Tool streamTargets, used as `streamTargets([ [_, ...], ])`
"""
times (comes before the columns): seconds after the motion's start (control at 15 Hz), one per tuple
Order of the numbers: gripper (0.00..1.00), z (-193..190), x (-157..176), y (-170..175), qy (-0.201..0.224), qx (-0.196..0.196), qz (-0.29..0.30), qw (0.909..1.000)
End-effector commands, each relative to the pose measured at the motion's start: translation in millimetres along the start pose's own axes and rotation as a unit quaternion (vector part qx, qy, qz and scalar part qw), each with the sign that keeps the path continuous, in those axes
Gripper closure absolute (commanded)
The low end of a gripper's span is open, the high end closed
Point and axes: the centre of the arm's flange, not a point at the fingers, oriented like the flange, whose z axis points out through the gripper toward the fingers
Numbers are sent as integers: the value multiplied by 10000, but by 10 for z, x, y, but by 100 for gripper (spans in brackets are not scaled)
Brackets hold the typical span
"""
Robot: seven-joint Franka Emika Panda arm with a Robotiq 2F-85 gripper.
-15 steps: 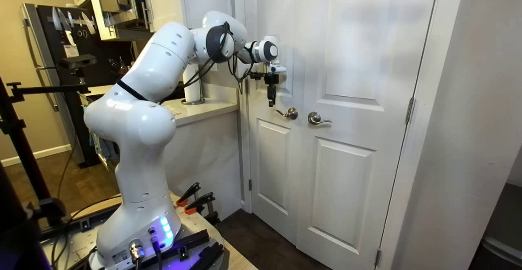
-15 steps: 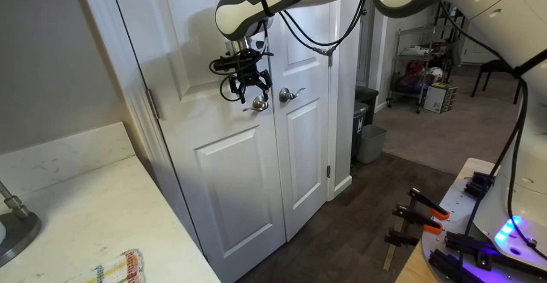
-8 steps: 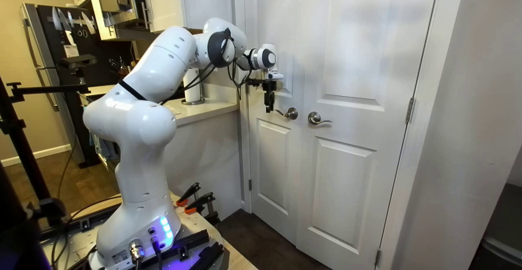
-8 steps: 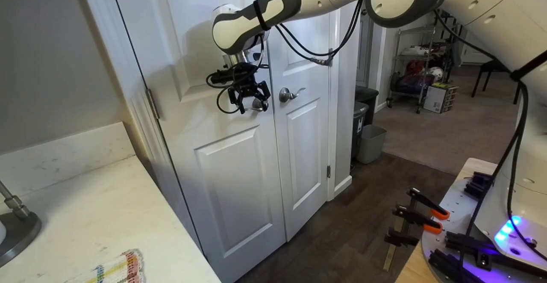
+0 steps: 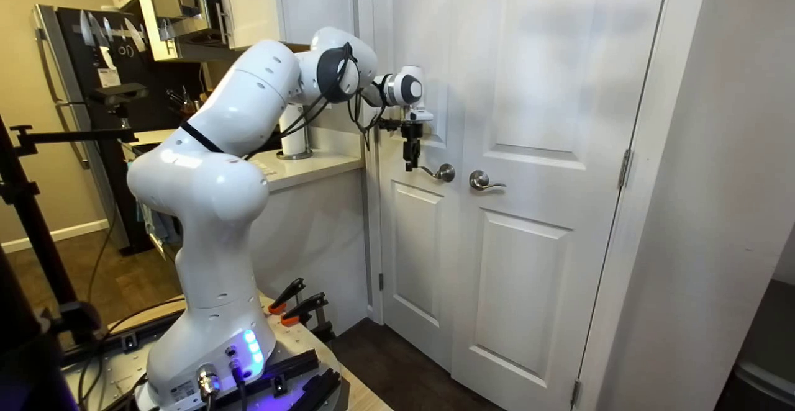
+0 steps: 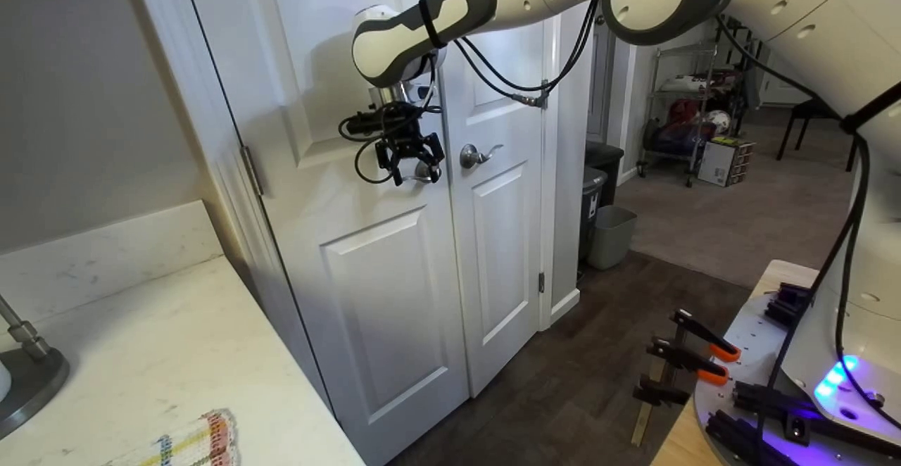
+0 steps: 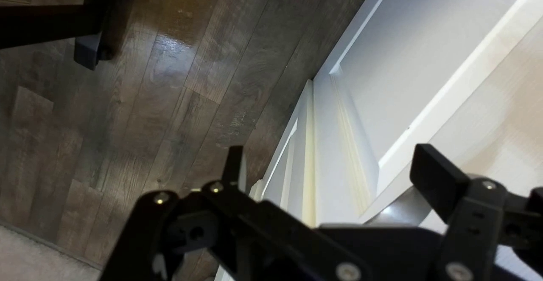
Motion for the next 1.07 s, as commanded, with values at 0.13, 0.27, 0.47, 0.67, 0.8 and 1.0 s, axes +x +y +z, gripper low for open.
streamTargets([
  [0.13,0,-270,591,70,-272,840,146,9960],
  [0.27,0,-357,666,47,-366,1049,236,9935],
  [0.47,0,-521,870,20,-319,1471,193,9884],
  [0.67,0,-605,924,-22,-275,1553,-50,9875],
  [0.8,0,-584,920,-57,-228,1500,-239,9881],
  [1.0,0,-567,919,-92,128,1351,-631,9887],
])
